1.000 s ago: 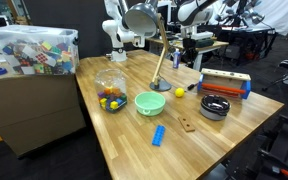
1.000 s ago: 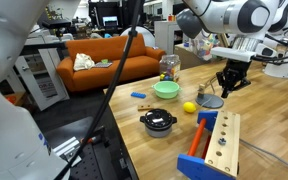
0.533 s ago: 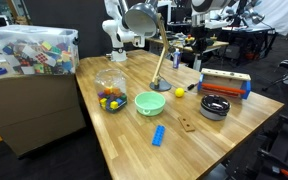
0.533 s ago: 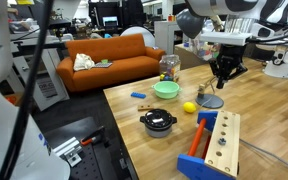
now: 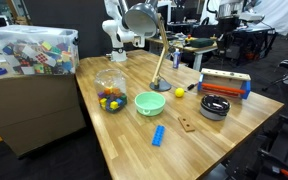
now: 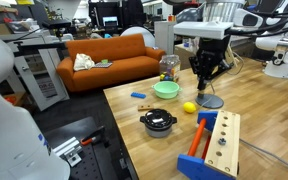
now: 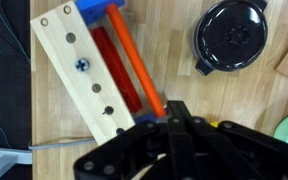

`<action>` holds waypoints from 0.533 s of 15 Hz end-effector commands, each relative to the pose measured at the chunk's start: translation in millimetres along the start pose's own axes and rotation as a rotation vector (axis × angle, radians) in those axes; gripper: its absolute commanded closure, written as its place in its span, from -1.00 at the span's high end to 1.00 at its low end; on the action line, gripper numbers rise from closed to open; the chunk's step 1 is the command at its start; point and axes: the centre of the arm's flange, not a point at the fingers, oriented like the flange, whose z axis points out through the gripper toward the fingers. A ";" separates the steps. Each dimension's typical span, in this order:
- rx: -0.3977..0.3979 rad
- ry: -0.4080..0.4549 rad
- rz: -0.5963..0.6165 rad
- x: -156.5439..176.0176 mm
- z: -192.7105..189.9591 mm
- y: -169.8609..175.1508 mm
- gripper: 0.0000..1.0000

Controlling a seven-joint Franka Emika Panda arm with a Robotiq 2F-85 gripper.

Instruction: Turn off the desk lamp switch

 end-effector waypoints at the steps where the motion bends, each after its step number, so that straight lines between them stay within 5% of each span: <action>1: 0.040 0.060 -0.014 -52.4 -3.4 -9.4 -1.00; 7: 0.209 0.010 0.003 -108.3 3.0 -29.7 -1.00; 8: 0.152 0.005 0.020 -90.5 3.9 -28.2 -0.98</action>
